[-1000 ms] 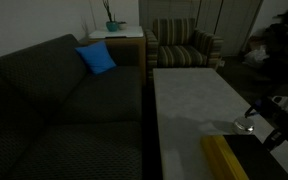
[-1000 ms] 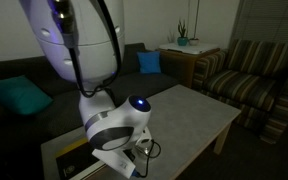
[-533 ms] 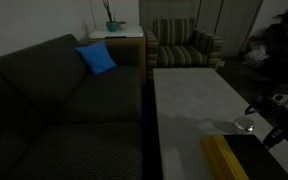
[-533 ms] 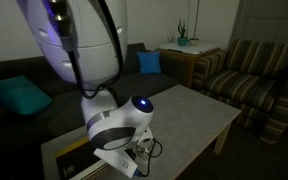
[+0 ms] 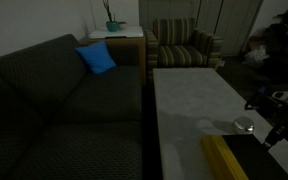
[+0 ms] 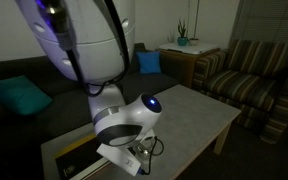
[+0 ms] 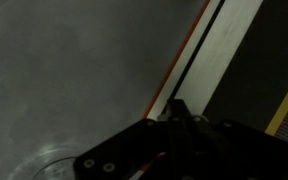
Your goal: Open the cover of the black book
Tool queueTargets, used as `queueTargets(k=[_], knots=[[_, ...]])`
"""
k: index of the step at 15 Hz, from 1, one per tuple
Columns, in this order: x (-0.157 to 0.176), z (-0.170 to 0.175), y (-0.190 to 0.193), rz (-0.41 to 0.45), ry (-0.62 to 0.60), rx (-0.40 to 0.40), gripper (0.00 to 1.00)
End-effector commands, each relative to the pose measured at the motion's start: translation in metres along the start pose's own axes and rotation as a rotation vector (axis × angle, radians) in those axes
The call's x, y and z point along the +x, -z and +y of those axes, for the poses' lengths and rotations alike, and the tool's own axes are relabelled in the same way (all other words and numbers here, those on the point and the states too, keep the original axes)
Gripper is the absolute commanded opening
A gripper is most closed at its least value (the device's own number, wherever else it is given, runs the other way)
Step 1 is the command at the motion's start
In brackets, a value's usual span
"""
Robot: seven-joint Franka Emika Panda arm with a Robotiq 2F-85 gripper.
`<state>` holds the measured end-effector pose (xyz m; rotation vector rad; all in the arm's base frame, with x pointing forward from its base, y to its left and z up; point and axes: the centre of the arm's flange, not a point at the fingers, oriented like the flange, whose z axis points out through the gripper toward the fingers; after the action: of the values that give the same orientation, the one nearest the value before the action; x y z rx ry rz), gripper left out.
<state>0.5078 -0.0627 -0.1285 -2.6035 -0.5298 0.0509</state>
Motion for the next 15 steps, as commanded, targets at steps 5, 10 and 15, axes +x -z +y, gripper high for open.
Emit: queueTargets(k=[5,10,15], knots=[[0.002,-0.011,0.018,-0.009,0.052,0.091,0.00],[0.010,-0.023,0.027,-0.029,0.061,0.088,0.00],[0.019,-0.035,0.034,-0.054,0.101,0.096,0.00]])
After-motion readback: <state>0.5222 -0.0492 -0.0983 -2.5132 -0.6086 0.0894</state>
